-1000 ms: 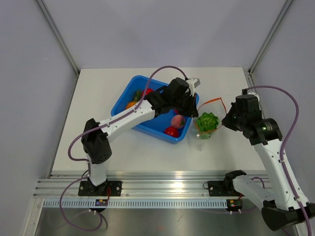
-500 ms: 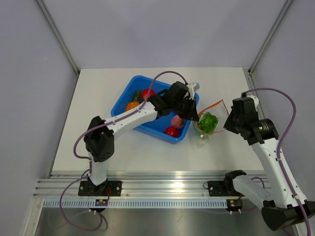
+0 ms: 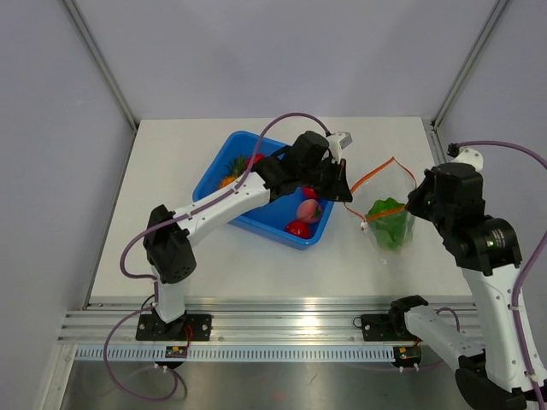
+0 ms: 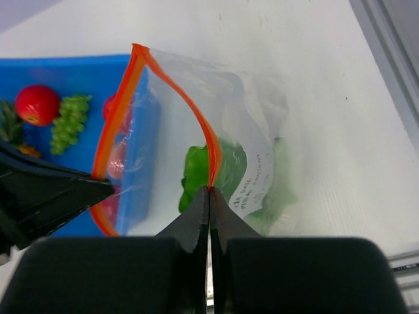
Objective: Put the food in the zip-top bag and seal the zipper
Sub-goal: Adjust the zipper on the food storage bag.
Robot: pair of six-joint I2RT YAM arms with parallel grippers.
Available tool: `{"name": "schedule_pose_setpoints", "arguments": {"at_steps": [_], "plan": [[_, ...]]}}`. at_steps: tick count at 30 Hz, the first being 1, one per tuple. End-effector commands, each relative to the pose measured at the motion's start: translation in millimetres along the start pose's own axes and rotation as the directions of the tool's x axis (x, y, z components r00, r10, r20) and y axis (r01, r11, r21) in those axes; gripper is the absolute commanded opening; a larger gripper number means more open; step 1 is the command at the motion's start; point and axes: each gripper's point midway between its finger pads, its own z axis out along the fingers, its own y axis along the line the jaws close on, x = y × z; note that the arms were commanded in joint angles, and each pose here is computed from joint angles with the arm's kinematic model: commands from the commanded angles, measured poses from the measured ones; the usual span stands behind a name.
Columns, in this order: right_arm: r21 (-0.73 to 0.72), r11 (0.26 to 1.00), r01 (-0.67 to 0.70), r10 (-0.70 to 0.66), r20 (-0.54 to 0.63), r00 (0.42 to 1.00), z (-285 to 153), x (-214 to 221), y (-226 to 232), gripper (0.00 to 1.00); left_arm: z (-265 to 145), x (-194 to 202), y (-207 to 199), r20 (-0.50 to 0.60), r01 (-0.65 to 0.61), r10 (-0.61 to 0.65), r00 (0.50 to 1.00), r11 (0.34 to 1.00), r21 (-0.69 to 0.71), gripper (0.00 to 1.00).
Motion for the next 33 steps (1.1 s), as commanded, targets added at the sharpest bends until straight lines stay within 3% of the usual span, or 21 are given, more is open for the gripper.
{"name": "schedule_pose_setpoints", "arguments": {"at_steps": [1,3,6,7,9,15,23,25,33], "plan": [[0.047,0.998,0.049,-0.045,-0.084,0.995,28,29,-7,0.00,5,6,14,-0.022,-0.018,0.017,1.000,1.000,-0.024,0.13],[0.029,0.998,0.055,-0.051,-0.109,0.993,33,37,-5,0.00,6,9,20,-0.042,-0.013,0.012,0.999,0.999,-0.032,0.23],[-0.006,0.999,0.044,-0.044,-0.139,0.989,38,47,2,0.00,0,5,18,-0.040,-0.034,0.033,0.999,0.999,-0.025,0.53],[-0.026,0.999,0.034,-0.038,-0.141,0.989,40,48,6,0.00,-2,5,18,-0.046,-0.047,0.046,0.998,0.999,-0.028,0.68],[-0.076,0.997,0.017,-0.028,-0.155,0.988,40,51,16,0.00,-5,1,15,-0.044,-0.061,0.060,0.997,0.998,-0.029,0.77],[-0.140,0.990,-0.025,0.000,-0.173,0.985,44,54,31,0.00,-24,-3,15,-0.043,-0.104,0.101,0.994,0.993,-0.062,0.77],[-0.142,0.989,-0.031,0.005,-0.182,0.983,47,57,32,0.00,-84,-41,24,0.096,-0.085,0.095,0.991,0.990,-0.110,0.81],[-0.143,0.989,-0.031,0.005,-0.179,0.984,47,56,33,0.00,-89,-44,46,0.111,-0.046,0.063,0.992,0.988,-0.146,0.86],[-0.147,0.989,-0.035,0.009,-0.172,0.985,44,53,34,0.00,-66,-29,136,0.096,0.173,-0.148,0.984,0.916,-0.361,0.82]]}}
